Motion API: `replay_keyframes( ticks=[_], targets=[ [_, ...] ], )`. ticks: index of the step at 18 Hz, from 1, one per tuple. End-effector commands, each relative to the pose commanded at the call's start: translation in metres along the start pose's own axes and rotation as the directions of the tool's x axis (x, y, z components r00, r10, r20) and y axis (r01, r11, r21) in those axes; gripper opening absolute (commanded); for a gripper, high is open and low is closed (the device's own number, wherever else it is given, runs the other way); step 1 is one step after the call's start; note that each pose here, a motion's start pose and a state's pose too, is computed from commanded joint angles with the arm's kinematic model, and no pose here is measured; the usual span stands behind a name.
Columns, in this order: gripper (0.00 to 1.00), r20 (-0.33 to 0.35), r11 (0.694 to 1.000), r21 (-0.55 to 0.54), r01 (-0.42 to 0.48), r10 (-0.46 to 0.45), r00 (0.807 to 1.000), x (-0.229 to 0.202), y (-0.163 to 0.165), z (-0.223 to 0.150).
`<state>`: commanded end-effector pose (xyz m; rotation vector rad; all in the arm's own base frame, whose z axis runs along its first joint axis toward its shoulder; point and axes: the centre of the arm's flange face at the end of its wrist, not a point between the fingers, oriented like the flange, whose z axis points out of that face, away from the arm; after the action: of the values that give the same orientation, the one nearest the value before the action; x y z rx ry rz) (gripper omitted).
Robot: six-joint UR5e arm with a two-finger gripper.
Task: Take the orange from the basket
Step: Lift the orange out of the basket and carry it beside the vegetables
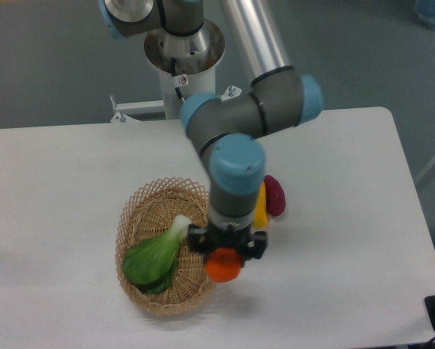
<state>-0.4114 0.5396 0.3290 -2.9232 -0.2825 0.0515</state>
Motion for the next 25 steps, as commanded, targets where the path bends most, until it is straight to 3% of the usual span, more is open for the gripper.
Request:
replay_keyframes(
  ticks=[4,9,16,25],
  targets=[
    [0.6,0.029,0.998,-0.009,-0.054,0.054,0.998,-0.038,0.02,-0.006],
    [0.6,0.062,0.981,-0.042,-0.19,0.192,0.979,-0.079,0.042,-0.011],
    [0.6,0.063,0.949,-0.075,-0.308,0.312,0.948,-0.091,0.051,-0.012],
    [0.6,0.08,0.938,-0.131,-0.321,0.333,0.94,-0.092,0.057,-0.007]
  ],
)
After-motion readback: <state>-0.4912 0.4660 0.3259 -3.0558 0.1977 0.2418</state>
